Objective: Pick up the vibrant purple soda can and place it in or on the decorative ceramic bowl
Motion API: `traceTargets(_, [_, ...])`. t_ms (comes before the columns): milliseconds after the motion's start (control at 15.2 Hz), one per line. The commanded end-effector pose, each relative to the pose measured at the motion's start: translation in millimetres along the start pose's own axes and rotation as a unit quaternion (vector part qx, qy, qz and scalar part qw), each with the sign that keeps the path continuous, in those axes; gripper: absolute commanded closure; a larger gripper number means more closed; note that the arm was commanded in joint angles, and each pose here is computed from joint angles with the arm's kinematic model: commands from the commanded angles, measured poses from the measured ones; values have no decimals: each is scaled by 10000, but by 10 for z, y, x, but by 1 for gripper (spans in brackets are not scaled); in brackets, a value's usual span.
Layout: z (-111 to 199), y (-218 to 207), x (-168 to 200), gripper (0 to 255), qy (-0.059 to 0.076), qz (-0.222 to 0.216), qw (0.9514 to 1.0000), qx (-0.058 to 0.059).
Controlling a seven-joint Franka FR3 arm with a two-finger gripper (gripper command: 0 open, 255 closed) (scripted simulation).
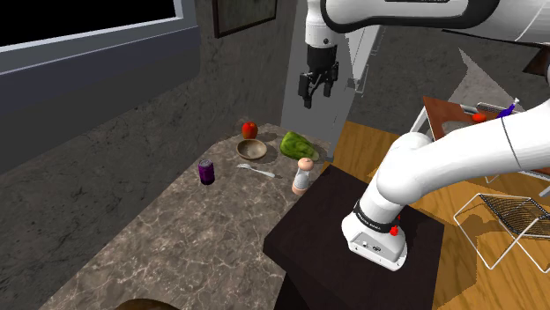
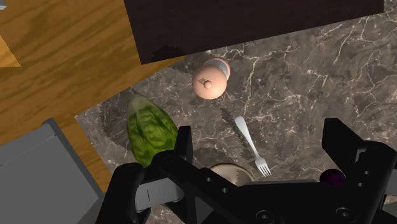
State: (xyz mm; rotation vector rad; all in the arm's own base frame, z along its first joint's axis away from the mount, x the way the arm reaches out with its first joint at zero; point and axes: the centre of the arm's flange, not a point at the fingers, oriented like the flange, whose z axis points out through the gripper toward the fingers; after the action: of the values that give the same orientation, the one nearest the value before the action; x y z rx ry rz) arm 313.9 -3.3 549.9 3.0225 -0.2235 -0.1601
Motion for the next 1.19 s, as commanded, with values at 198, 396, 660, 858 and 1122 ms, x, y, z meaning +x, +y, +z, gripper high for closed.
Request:
traceTargets(198, [241,-183,236,0,34,34,10000,42])
traceTargets(396, [478,-366,474,0,67,67,9999,85])
traceTargets(660, [790,-611,797,0,112,112,9998,141])
traceTargets(858, [1020,-794,1042,0,146,146,9996,183])
traceTargets(1122, [1322,-1040,1373,0,191,191,9993,240])
